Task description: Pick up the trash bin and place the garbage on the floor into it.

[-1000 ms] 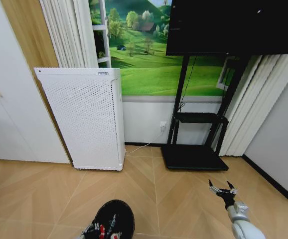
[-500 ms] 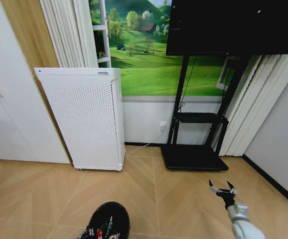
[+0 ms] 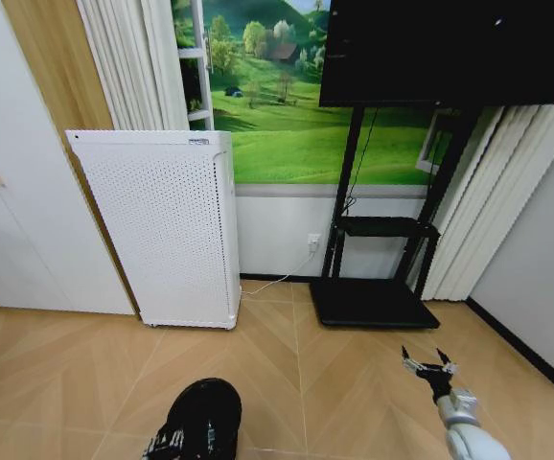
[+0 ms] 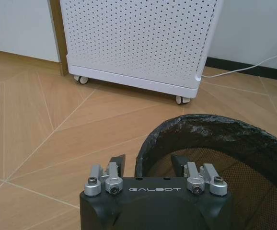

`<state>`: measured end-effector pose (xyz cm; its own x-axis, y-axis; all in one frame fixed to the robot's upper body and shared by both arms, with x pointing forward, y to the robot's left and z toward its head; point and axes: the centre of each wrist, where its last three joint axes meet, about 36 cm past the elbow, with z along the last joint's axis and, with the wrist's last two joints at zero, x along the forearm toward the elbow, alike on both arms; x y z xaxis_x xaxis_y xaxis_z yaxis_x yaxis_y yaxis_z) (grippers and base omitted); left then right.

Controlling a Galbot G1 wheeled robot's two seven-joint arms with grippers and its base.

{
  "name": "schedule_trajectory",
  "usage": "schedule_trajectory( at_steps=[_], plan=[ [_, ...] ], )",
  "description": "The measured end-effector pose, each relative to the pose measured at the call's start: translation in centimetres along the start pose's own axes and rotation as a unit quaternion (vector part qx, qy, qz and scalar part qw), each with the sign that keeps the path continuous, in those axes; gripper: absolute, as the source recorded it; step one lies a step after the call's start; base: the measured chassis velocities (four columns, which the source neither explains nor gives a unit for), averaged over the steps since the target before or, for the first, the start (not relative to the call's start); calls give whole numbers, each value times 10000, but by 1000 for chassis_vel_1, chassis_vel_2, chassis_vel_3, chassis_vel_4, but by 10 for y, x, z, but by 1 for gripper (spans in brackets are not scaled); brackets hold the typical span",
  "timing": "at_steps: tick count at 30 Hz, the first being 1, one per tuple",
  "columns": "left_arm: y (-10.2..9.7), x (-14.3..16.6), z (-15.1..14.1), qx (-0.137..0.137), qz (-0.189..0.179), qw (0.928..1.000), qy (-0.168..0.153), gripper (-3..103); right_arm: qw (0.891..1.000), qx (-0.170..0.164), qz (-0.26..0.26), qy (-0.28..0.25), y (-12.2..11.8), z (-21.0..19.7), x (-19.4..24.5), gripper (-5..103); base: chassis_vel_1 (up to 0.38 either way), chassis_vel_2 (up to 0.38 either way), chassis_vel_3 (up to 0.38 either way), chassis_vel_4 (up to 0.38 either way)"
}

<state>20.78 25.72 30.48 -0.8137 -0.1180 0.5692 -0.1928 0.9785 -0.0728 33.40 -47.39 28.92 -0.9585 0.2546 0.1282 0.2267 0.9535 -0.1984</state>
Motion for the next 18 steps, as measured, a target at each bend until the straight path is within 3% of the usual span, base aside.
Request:
schedule_trajectory(
  at_steps=[3,5,6,8,10,18],
  plan=[
    [-1,0,0,6,11,10000,4,74,10000,0,0,-1,0,0,0,100,0,0,0,0],
    [-1,0,0,5,12,10000,3,74,10000,0,0,0,0,0,0,100,0,0,0,0],
    [-2,1,-4,-2,23,10000,-23,85,10000,0,0,0,0,0,0,100,0,0,0,0],
    [-1,1,-9,-11,21,10000,-64,85,10000,0,0,-1,0,0,0,100,0,0,0,0],
    [1,2,-19,-43,3,9998,-187,95,10000,0,0,0,0,0,0,100,0,0,0,0],
    [17,2,-59,-135,-51,9980,-621,100,10000,0,0,0,0,0,0,100,0,0,0,0]
  ],
)
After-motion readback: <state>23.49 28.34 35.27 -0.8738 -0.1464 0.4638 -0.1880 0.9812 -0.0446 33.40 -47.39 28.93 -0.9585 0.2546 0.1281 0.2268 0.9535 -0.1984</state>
